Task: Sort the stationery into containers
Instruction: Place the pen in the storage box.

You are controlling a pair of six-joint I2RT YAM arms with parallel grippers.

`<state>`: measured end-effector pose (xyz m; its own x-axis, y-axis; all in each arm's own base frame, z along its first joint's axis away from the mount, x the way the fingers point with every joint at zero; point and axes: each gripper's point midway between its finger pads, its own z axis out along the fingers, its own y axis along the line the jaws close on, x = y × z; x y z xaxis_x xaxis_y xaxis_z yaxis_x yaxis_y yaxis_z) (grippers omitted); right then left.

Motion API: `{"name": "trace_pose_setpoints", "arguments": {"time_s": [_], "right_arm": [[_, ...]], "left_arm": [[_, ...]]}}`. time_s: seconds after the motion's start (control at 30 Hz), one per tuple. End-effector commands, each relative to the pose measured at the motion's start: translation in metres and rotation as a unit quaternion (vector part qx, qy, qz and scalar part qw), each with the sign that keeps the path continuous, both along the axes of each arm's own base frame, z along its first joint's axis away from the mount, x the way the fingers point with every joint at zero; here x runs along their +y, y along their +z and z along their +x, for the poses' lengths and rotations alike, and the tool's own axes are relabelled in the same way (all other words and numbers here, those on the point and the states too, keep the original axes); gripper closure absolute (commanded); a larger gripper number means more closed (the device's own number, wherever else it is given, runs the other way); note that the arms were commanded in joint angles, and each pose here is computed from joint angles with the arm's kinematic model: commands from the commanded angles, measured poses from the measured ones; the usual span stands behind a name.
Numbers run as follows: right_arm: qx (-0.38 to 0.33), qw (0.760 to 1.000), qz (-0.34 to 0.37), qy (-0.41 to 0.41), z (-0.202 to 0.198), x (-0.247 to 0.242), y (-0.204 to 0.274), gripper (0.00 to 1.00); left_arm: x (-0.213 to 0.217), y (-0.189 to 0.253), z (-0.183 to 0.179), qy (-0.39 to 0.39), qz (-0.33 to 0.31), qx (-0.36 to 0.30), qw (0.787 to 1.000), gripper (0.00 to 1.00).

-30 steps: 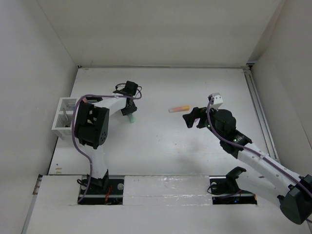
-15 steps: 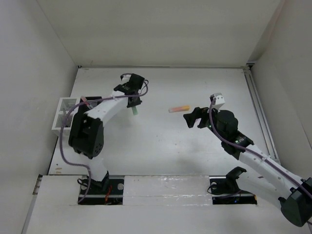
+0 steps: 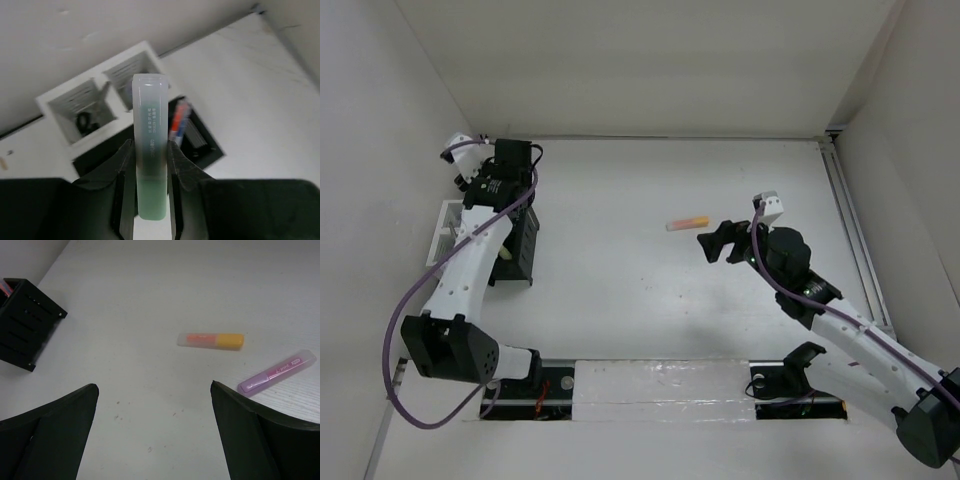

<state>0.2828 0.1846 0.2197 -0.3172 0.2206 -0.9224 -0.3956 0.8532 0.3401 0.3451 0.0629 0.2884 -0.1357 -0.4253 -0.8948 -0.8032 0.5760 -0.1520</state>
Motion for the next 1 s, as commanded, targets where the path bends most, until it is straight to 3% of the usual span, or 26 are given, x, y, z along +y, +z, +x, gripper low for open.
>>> {"name": "trace_pose_setpoints", "arguments": {"time_s": [0.0,0.13,0.37,0.73,0.97], "right_arm": [[-0.029,0.999,0.018,0.006,0.001,0.002,0.016,0.00],[-0.033,0.999,0.022,0.017,0.000,0.006,0.018,0.00],[-0.036,0.999,0.025,0.022,-0.002,0.006,0.021,0.00],[-0.038,0.999,0.021,0.018,-0.002,0.002,0.019,0.00],[-0.038,0.999,0.022,0.022,-0.003,0.004,0.019,0.00]], "left_arm": [[0.038,-0.012,-0.037,0.103,0.061,0.035,0.992,1.00],[0.065,-0.023,-0.051,0.166,0.084,0.054,0.981,1.00],[0.069,-0.049,-0.056,0.196,0.091,0.057,0.975,1.00],[0.048,-0.087,-0.031,0.140,0.078,0.073,0.984,1.00],[0.050,-0.101,-0.034,0.153,0.088,0.100,0.979,1.00]]}}
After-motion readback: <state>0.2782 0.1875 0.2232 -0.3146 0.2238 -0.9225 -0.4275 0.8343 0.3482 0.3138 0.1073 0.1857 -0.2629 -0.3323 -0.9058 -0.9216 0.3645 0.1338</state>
